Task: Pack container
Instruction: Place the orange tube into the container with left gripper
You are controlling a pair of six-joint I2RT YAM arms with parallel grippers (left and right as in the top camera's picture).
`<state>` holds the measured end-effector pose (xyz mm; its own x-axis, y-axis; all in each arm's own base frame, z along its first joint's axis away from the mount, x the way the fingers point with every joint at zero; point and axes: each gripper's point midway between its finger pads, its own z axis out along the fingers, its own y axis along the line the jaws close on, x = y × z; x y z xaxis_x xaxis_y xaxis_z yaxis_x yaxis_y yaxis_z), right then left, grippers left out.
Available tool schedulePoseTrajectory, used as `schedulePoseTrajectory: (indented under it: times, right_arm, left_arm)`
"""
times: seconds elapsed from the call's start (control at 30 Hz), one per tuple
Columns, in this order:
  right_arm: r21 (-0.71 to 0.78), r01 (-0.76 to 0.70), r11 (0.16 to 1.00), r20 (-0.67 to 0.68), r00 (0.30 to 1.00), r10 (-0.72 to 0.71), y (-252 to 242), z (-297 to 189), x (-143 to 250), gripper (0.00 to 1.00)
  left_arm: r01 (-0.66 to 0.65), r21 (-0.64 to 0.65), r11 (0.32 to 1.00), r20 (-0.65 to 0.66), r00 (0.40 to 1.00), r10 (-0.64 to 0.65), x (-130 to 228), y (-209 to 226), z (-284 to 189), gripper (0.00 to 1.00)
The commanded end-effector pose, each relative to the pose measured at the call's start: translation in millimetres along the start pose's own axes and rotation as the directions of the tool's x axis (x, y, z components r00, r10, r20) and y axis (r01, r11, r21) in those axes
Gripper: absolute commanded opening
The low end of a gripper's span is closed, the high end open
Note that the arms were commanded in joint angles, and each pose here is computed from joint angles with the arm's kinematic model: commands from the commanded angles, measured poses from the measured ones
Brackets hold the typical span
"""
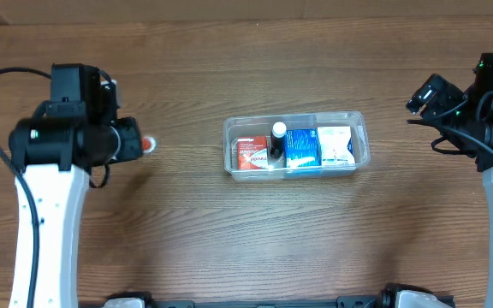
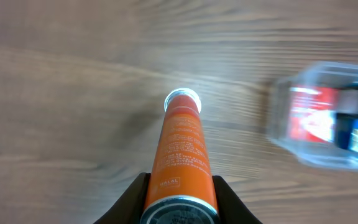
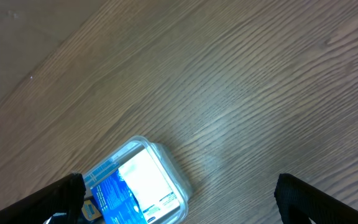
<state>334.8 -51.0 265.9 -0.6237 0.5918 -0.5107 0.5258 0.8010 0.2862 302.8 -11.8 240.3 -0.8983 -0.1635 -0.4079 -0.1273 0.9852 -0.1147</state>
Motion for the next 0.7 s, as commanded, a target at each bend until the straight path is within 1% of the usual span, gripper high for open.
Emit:
schedulePoseTrajectory:
  times: [0.0, 0.17, 0.23, 0.4, 0.53, 0.6, 0.67]
  right_arm:
    - [-0.013, -0.001, 1.000, 0.020, 1.000, 0.001, 3, -5, -4, 1.00]
    - [-0.013, -0.001, 1.000, 0.020, 1.000, 0.001, 3, -5, -4, 1.00]
    - [-0.013, -0.001, 1.000, 0.020, 1.000, 0.001, 3, -5, -4, 1.00]
    - [-0.013, -0.001, 1.000, 0.020, 1.000, 0.002, 3, -5, -4, 1.00]
    - [-0.013, -0.001, 1.000, 0.020, 1.000, 0.001, 3, -5, -4, 1.00]
    - [-0.013, -0.001, 1.000, 0.020, 1.000, 0.001, 3, -5, -4, 1.00]
    - [-0.013, -0.001, 1.000, 0.020, 1.000, 0.001, 3, -5, -4, 1.00]
  left_arm:
    - [-0.110, 0.102, 0.989, 0.035, 0.994, 0.107, 7, -45, -18, 0.17]
    - [-0.246, 0.193, 0.950, 0.039, 0.969, 0.243, 28, -102, -23, 0.18]
    - [-0.275, 0.220, 0.936, 0.047, 0.961, 0.272, 35, -118, -26, 0.18]
    - [-0.386, 0.290, 0.876, 0.081, 0.922, 0.379, 55, -160, -35, 0.18]
    - [-0.414, 0.255, 0.874, 0.112, 0.910, 0.398, 51, -162, -34, 0.18]
    - [-0.420, 0.282, 0.863, 0.130, 0.908, 0.399, 47, -173, -31, 0.17]
    - [-0.420, 0.282, 0.863, 0.115, 0.908, 0.404, 45, -177, -22, 0.16]
